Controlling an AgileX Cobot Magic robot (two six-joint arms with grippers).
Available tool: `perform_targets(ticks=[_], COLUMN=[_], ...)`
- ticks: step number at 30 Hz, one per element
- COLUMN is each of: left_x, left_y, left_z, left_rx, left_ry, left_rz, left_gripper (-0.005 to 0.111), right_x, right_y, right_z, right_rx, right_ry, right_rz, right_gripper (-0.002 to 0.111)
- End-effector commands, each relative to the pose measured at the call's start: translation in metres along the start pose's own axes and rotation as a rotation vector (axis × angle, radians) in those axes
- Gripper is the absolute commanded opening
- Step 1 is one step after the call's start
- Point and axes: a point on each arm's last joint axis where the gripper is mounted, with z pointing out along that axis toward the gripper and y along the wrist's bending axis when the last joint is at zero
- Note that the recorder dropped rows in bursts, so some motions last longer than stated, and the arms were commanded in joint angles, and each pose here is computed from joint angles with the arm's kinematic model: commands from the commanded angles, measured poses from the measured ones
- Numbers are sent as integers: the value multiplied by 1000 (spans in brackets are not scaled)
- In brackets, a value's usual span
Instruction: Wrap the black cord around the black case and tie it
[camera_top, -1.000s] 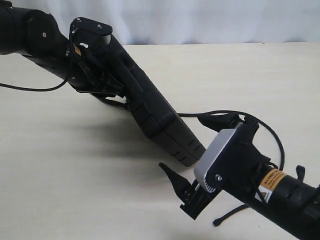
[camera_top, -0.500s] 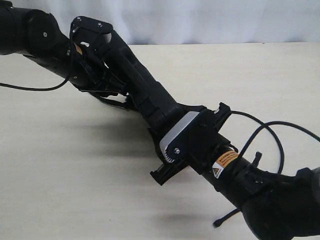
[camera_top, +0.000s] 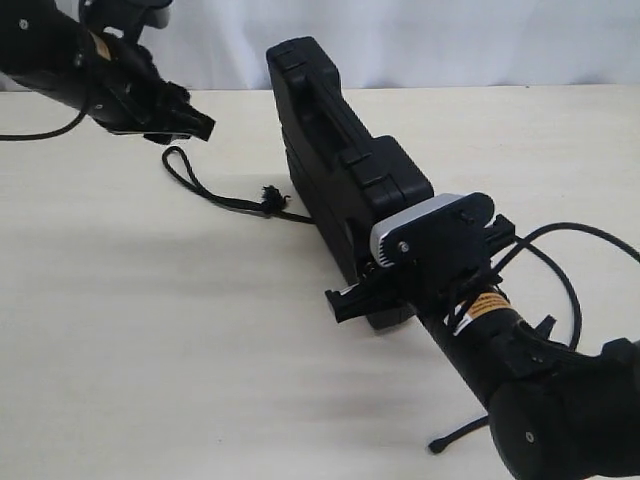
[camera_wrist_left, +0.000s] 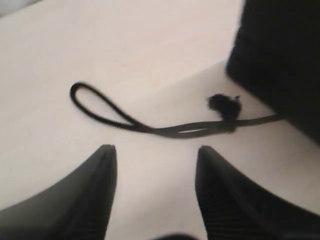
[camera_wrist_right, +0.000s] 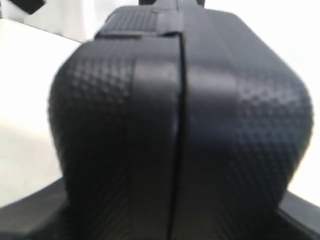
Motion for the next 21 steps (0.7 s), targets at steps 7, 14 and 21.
perform_targets(ticks=[7, 14, 21], left_x=[34, 32, 28], left_y=[13, 11, -22], left_z=[85, 93, 96], left_rx=[21, 55, 143], left_ry=[115, 79, 84], left_rz=[-487, -675, -874], left_gripper=[47, 47, 47], right_x=[-4, -3, -3], right_y=[-9, -8, -8], right_z=[-2, -2, -2], right_rx=[78, 76, 70], right_ry=[-20, -13, -10], right_rz=[8, 0, -2], right_gripper=[5, 5, 5])
